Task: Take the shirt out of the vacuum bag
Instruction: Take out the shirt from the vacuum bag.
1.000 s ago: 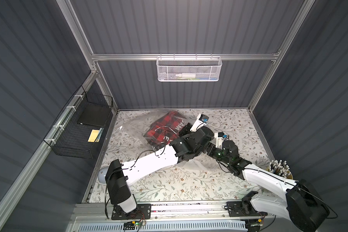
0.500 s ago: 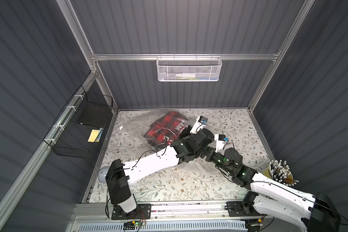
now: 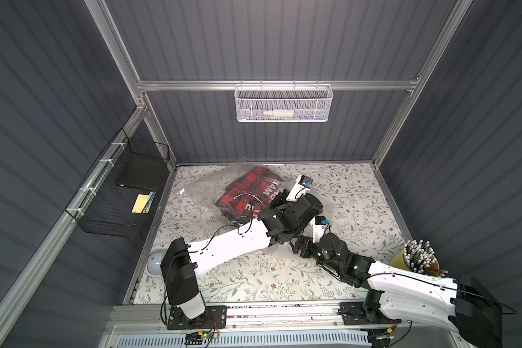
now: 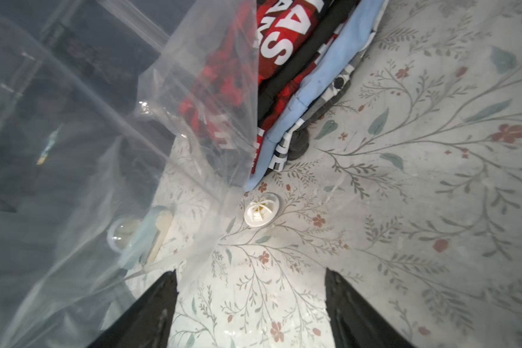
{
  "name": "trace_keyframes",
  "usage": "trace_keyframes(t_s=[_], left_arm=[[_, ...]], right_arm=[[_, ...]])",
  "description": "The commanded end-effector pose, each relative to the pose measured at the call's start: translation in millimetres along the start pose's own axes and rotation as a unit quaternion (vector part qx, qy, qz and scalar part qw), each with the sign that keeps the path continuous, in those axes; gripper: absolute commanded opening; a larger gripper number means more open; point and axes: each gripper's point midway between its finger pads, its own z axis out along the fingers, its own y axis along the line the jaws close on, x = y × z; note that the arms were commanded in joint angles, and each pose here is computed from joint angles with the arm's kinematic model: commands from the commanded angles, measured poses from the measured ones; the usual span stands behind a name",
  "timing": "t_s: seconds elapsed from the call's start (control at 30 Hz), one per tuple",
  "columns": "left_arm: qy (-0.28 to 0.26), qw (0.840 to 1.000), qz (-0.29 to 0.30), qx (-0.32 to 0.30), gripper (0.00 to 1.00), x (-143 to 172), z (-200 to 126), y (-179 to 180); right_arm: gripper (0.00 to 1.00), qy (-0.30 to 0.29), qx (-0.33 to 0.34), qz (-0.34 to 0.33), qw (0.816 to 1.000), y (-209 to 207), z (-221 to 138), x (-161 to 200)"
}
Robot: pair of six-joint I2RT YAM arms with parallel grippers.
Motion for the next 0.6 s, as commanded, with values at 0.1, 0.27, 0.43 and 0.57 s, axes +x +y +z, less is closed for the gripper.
trace_keyframes(t_s=[0.1, 0.27, 0.43, 0.57], left_arm=[[-0.003, 1.000, -0.023, 0.000, 0.00, -4, -4, 10], [-0.001, 1.000, -0.029, -0.001, 0.00, 0, -5, 12], [-0.004, 0.999, -0.036, -0.011, 0.00, 1, -5, 14], [0.001, 0.999, -0.041, -0.009, 0.00, 8, -5, 15]], right_arm=[[0.79, -0.052, -0.001, -0.015, 0.999, 0, 13, -28], [0.79, -0.016, -0.010, -0.028, 0.999, 1, 42, -21], [0.76, 0.006, -0.016, -0.027, 0.999, 2, 68, -28], [0.74, 0.003, -0.024, -0.015, 1.000, -2, 85, -43]])
